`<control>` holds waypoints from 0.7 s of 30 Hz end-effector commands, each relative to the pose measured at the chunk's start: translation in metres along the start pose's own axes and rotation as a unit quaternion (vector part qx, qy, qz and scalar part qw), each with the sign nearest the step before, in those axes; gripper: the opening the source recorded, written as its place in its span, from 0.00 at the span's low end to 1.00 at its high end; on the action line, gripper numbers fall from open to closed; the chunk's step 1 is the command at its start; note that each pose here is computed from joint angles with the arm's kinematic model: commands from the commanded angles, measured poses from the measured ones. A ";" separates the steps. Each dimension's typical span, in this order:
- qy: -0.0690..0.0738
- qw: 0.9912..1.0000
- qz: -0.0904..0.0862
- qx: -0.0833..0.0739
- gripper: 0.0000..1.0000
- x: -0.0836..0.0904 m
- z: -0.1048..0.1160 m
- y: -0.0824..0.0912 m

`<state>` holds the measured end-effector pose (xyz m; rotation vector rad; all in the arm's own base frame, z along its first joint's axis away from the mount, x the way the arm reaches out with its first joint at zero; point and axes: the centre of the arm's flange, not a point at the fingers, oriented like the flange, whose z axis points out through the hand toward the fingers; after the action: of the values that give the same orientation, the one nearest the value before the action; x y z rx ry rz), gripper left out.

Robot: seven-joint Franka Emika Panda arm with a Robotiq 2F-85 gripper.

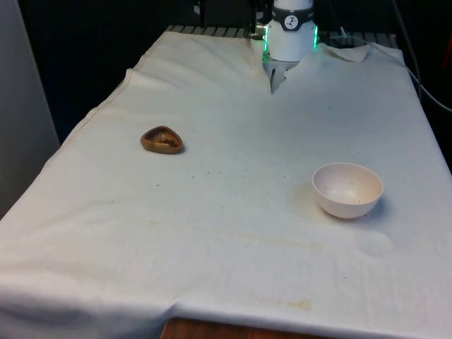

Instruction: Pour the coffee beans from the cup into the bowl.

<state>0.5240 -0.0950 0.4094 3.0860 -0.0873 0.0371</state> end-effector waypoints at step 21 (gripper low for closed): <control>0.010 1.000 0.018 -0.002 1.00 -0.021 0.049 0.052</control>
<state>0.5016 -0.1477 0.3637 3.0794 -0.1457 0.0545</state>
